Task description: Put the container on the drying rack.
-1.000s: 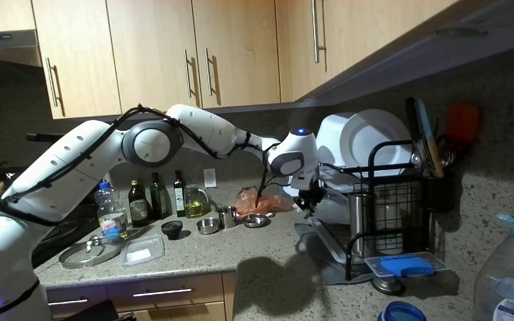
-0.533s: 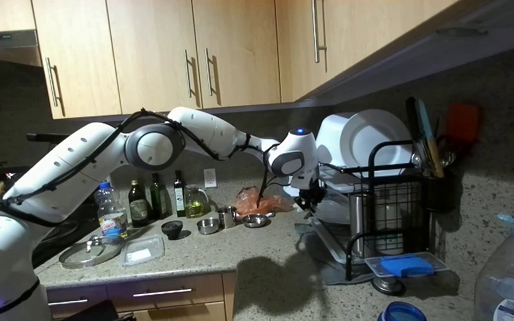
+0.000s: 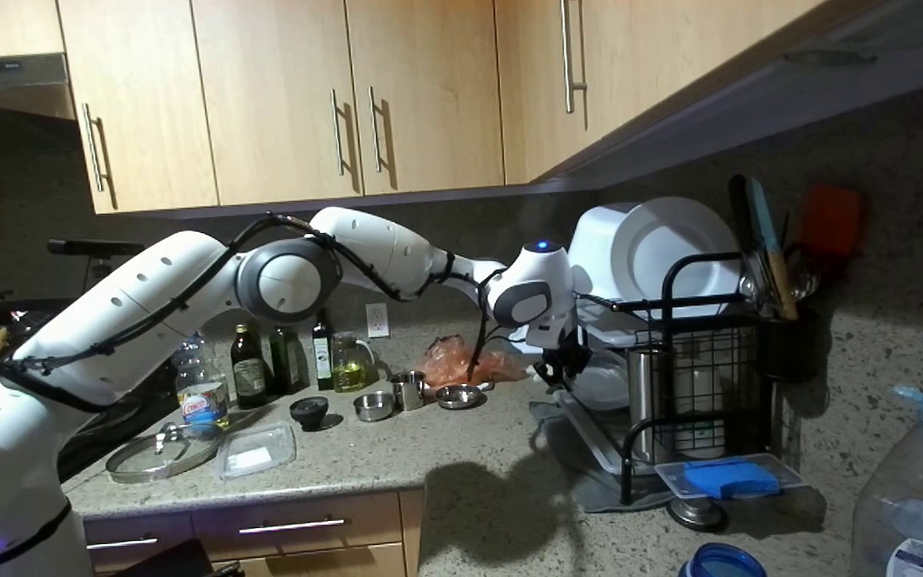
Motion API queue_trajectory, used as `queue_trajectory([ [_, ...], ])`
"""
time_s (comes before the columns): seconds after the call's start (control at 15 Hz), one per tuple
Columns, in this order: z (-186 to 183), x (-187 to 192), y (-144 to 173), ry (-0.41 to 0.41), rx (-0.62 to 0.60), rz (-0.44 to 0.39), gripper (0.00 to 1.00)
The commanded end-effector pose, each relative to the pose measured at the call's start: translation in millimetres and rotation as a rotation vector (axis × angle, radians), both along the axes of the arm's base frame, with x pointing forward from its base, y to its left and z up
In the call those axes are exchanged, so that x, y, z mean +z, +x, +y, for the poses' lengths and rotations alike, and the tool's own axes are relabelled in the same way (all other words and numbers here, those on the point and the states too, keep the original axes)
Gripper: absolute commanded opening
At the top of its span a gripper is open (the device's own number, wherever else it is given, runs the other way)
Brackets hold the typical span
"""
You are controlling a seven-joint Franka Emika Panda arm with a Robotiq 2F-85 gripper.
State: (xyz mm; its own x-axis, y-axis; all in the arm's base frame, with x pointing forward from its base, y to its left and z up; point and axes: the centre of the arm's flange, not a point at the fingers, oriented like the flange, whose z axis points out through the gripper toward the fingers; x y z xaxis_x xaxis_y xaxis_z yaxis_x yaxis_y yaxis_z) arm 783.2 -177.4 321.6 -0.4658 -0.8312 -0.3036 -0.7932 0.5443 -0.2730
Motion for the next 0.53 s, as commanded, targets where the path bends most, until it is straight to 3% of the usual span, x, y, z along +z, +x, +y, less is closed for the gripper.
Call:
queue_trajectory([
  [0.0,-9.0,4.8,19.2,-0.013,-0.047,-0.016,0.01],
  [0.07,-8.7,5.4,19.3,-0.012,-0.047,-0.019,0.07],
  [0.13,-8.3,6.1,18.9,-0.012,-0.045,-0.021,0.32],
  [0.27,-7.7,7.1,18.4,-0.013,-0.041,-0.025,0.37],
  [0.47,-6.7,7.8,16.6,-0.010,-0.033,-0.028,0.60],
])
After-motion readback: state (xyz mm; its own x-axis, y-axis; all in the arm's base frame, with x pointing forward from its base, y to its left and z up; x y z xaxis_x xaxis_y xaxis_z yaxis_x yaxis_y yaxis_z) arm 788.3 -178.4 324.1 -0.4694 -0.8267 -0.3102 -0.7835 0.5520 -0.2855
